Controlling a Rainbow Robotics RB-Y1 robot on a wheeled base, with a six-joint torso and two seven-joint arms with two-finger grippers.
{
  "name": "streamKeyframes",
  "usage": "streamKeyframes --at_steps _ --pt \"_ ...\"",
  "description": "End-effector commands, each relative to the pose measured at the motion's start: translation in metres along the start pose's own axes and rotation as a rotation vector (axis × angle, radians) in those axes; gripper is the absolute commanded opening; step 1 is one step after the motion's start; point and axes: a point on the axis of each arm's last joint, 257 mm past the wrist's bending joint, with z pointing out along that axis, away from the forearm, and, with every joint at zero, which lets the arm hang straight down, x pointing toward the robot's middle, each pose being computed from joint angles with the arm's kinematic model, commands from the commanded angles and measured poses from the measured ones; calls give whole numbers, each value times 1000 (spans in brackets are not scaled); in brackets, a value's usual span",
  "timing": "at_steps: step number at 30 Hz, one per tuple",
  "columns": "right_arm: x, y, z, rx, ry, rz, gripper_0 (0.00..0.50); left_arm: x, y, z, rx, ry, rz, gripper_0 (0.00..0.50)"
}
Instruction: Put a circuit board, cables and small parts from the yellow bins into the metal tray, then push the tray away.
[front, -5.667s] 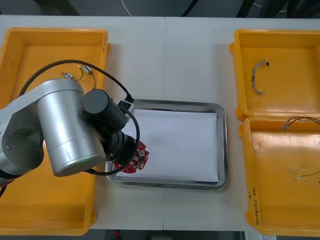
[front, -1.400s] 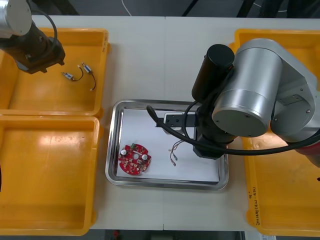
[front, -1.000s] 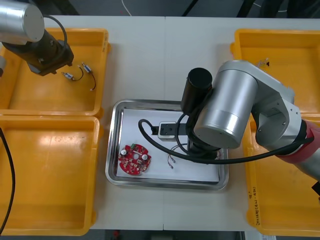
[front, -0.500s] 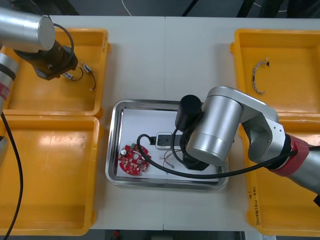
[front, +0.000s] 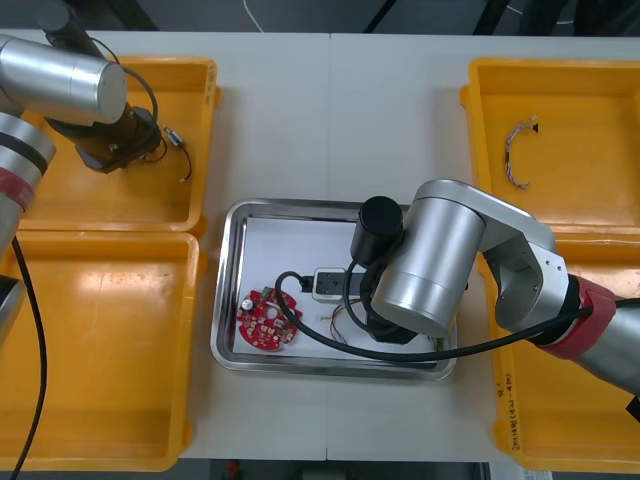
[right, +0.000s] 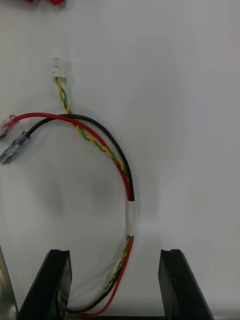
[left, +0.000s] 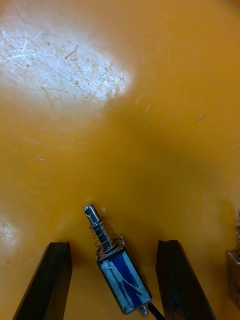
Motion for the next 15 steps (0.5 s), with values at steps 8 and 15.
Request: streamKeyframes --at_steps 8,15 --pt "-15 -13 -22 52 -41 15 500 -3 -32 -14 44 -1 -19 0" --pt "2 -27 -67 80 -17 52 500 -9 -22 -28 9 3 45 0"
